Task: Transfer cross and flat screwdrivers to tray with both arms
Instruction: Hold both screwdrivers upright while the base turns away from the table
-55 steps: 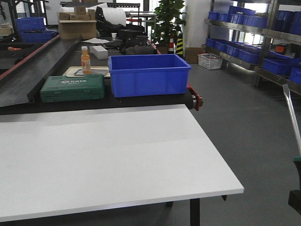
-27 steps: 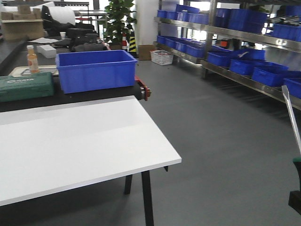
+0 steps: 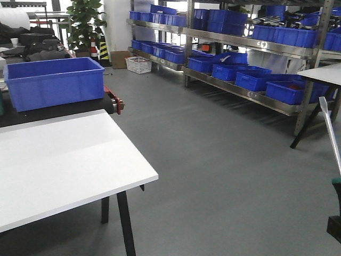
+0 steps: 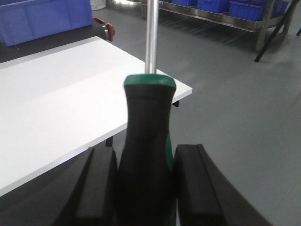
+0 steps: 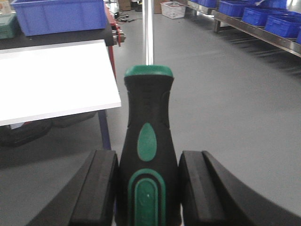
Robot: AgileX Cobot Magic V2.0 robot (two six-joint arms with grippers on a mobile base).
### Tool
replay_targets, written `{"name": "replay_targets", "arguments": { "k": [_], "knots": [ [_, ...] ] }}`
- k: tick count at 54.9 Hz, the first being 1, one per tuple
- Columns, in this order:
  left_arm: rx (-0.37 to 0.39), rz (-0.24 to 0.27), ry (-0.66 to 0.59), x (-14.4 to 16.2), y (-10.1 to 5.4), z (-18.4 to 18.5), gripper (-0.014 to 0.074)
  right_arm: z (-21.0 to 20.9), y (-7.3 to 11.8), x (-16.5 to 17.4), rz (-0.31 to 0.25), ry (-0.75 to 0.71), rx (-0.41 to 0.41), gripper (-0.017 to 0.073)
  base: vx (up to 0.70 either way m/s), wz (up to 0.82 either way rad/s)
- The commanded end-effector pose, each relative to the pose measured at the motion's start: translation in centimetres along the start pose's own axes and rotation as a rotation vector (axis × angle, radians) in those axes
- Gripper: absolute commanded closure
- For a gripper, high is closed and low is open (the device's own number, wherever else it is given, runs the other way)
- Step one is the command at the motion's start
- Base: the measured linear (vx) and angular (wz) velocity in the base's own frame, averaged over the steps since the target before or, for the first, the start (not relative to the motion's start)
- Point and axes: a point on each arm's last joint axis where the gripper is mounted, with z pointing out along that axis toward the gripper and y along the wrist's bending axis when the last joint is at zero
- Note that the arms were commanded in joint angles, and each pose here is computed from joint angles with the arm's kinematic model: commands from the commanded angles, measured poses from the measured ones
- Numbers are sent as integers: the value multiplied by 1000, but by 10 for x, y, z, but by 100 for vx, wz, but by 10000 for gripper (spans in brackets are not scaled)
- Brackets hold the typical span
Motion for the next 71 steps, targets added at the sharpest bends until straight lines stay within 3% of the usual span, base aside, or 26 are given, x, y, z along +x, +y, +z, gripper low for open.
{"name": "replay_targets", "arguments": {
  "k": [1,39,71],
  "knots": [
    [-4,-22,-122,-17,0,-4,594,-4,1,-18,-21,-123,-9,567,3,-25],
    [-4,-22,-122,-17,0,-4,594,-4,1,-18,-21,-123,-9,567,12,-32],
    [-4,-22,-122,-17,0,-4,594,-4,1,-18,-21,-123,-9,567,36,-17]
  ]
}}
